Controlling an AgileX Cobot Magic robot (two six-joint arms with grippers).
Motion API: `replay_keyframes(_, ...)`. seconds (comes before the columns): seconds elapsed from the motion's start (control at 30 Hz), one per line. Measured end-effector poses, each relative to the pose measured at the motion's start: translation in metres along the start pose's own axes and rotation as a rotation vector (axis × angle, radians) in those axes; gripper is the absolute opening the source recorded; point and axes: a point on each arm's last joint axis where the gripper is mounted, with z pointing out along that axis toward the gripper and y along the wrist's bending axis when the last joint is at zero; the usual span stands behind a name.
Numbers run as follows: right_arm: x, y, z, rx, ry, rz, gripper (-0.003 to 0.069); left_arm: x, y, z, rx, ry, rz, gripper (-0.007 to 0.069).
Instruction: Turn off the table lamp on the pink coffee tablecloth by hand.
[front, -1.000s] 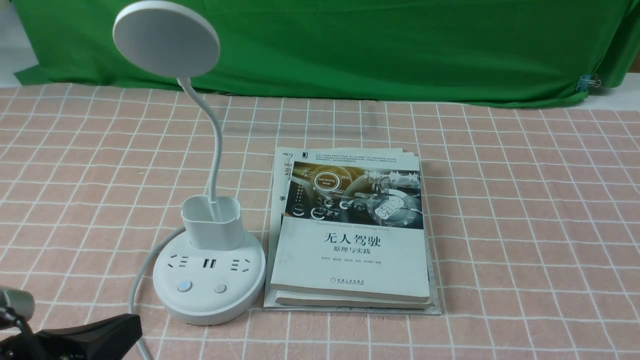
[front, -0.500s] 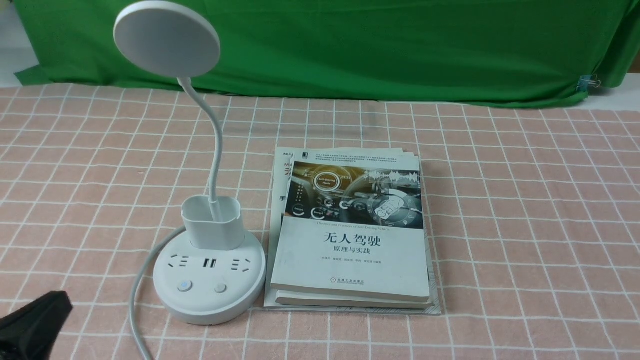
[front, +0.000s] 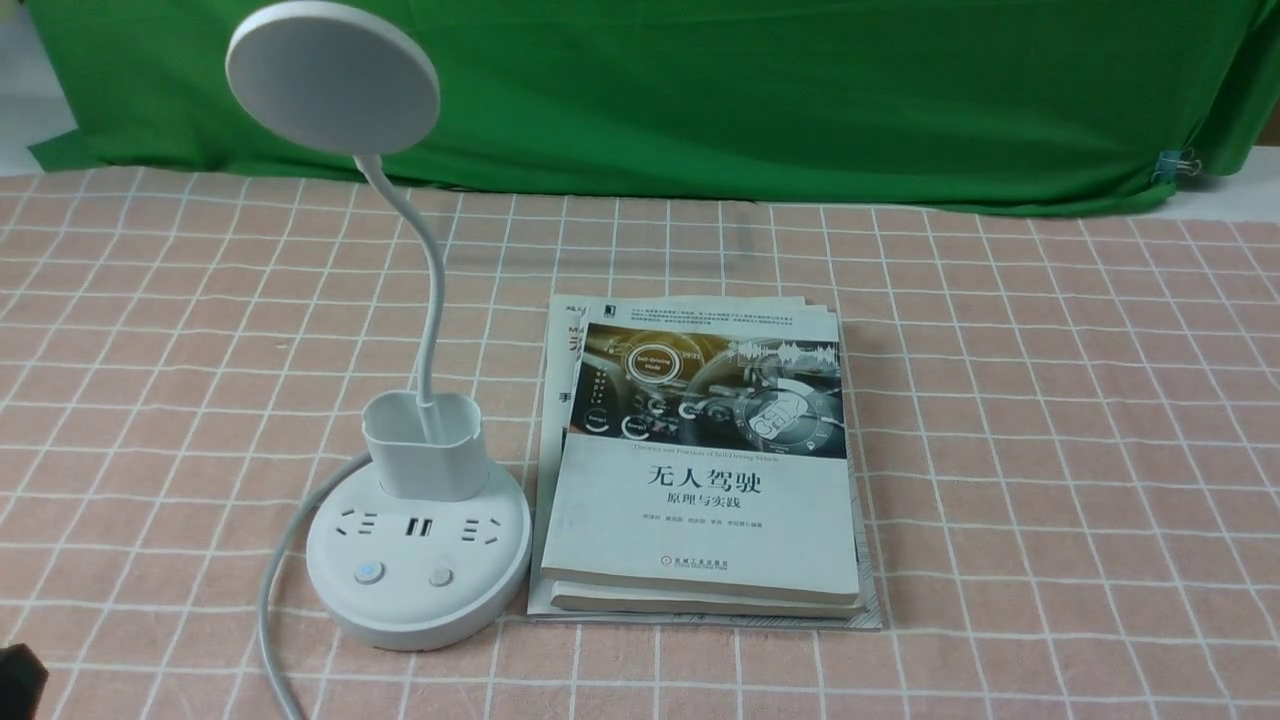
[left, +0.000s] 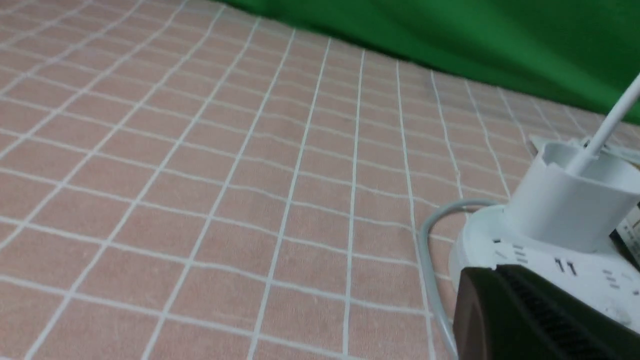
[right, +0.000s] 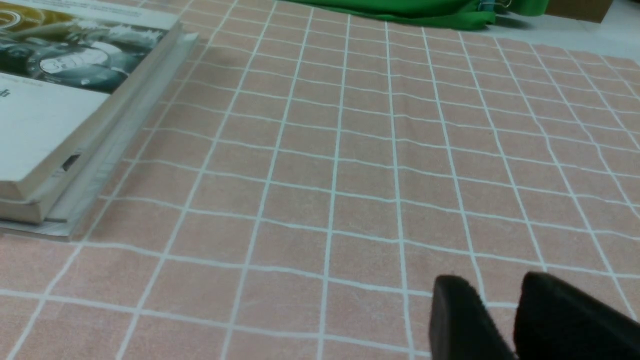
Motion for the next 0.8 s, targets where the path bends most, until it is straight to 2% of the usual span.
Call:
replay_keyframes(0.27,0.0,0.0,0.0,0.0,0.0,0.0,0.024,0.0023,-0.004,-0.0003,0.07,0.028,0.041,-0.0003)
replay_keyframes(0.8,0.0,0.0,0.0,0.0,0.0,0.0,0.024,0.0023,-0.0039,-0.0003,0.07,0.028,0.044,-0.0003)
